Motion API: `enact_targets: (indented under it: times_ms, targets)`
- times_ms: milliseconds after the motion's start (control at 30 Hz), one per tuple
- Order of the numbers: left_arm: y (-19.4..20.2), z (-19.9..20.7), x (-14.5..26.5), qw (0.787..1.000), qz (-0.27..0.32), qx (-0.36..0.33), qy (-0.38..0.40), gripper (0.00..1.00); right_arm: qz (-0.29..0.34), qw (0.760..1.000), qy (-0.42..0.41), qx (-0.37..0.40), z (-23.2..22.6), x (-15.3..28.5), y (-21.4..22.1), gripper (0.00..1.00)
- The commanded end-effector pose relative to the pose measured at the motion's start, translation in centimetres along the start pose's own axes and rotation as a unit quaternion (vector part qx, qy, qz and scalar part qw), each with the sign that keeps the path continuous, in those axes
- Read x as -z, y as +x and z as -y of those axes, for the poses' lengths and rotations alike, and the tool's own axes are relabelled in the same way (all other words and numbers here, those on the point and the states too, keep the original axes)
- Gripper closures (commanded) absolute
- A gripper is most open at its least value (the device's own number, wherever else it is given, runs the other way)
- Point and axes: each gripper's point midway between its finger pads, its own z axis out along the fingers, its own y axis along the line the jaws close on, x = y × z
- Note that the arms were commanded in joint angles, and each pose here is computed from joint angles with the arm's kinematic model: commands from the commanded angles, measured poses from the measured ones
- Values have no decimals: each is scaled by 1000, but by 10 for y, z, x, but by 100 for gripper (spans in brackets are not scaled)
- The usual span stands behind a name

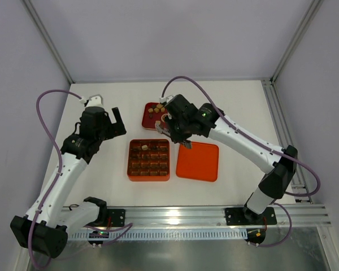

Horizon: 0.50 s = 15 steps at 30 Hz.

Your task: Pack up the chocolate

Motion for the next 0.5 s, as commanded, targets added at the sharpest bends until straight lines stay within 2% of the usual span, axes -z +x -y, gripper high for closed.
enact_targets:
  times_ms: [0,267,467]
  targets:
    - [-9,3,0,1000,19,8,8,0,36,999,-23,-11,-19,22,-3,75]
    - [-9,2,0,1000,20,9,7,0,5,999,-49,13,-55,15,36,75]
    - [-9,1,0,1000,21,8,6,0,-9,999,-49,23,-67,3,46,75]
